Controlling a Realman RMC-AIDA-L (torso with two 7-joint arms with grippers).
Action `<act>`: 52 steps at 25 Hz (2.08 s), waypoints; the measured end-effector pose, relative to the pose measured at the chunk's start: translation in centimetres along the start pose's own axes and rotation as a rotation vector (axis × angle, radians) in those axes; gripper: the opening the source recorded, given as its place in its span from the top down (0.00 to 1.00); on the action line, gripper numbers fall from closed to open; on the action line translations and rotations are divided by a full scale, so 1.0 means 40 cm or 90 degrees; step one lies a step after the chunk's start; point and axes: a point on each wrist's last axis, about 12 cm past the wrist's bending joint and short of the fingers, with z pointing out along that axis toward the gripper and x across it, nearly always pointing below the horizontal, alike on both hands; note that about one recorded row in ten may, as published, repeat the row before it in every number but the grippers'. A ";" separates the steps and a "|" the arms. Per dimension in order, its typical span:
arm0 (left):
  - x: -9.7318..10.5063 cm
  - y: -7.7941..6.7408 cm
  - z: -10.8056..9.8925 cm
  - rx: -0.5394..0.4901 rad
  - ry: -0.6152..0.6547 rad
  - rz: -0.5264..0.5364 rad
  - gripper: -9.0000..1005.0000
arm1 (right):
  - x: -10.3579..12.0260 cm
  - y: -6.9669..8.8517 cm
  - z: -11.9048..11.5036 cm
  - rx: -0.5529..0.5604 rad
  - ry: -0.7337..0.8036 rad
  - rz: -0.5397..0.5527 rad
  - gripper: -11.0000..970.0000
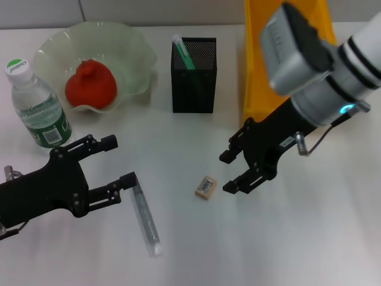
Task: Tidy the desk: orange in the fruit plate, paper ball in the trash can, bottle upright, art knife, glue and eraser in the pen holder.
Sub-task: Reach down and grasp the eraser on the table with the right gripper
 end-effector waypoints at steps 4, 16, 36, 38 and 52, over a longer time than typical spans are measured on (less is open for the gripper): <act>0.000 0.000 0.000 0.000 0.000 0.001 0.20 | -0.015 -0.003 0.021 0.011 0.029 -0.030 0.35; -0.001 0.002 -0.002 -0.004 -0.002 0.001 0.20 | -0.044 0.007 0.089 0.032 0.062 -0.130 0.38; -0.003 0.004 -0.004 -0.008 -0.004 0.000 0.20 | -0.057 0.018 0.154 0.053 0.085 -0.198 0.42; -0.003 0.005 -0.004 -0.008 -0.004 0.000 0.20 | -0.057 0.017 0.155 0.055 0.085 -0.197 0.43; -0.006 0.007 -0.001 -0.006 -0.006 -0.002 0.20 | -0.053 0.012 0.152 0.064 0.080 -0.186 0.58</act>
